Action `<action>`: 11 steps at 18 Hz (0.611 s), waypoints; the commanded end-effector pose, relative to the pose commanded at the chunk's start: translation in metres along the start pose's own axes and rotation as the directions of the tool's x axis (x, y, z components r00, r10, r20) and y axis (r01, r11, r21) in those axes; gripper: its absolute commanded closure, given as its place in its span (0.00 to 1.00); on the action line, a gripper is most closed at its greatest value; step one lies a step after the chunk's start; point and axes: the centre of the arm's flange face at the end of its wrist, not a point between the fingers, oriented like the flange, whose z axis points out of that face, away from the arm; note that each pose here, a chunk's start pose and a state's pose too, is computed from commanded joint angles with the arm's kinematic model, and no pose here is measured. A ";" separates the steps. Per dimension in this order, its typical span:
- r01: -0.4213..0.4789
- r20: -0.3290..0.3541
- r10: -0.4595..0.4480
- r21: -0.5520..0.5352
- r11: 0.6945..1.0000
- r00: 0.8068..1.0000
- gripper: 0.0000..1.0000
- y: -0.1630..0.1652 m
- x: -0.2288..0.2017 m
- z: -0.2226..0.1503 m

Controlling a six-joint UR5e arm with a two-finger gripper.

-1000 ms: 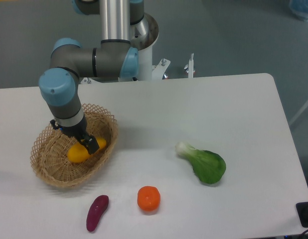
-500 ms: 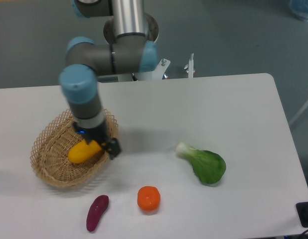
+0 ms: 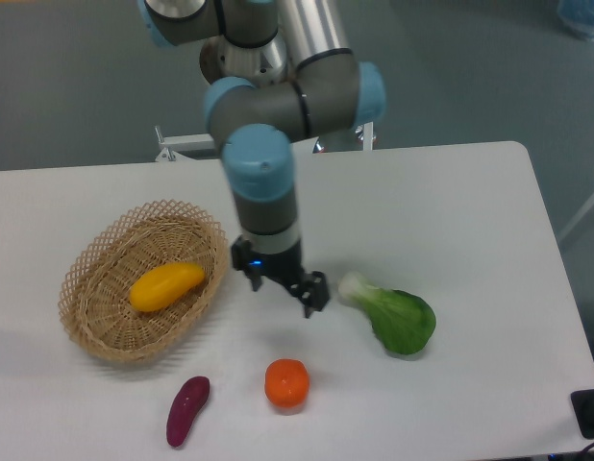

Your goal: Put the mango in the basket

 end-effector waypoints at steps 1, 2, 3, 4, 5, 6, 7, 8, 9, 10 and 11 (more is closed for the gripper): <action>-0.023 -0.003 0.023 -0.005 1.000 1.000 0.00 0.008 -0.007 0.003; -0.039 -0.005 0.039 -0.011 0.999 0.999 0.00 0.017 -0.017 0.006; -0.046 -0.006 0.046 -0.016 0.999 0.999 0.00 0.028 -0.028 0.009; -0.057 -0.005 0.057 -0.019 0.998 0.998 0.00 0.036 -0.036 0.010; -0.063 -0.009 0.063 -0.024 0.998 0.998 0.00 0.043 -0.043 0.011; -0.067 -0.010 0.066 -0.027 0.997 0.998 0.00 0.051 -0.050 0.012; -0.073 -0.014 0.073 -0.032 0.997 0.997 0.00 0.056 -0.055 0.015; -0.081 -0.017 0.080 -0.035 0.996 0.997 0.00 0.061 -0.058 0.017; -0.086 -0.017 0.085 -0.035 0.996 0.996 0.00 0.067 -0.063 0.017; -0.095 -0.019 0.094 -0.037 0.995 0.995 0.00 0.071 -0.066 0.018; -0.104 -0.022 0.104 -0.038 0.994 0.994 0.00 0.073 -0.067 0.020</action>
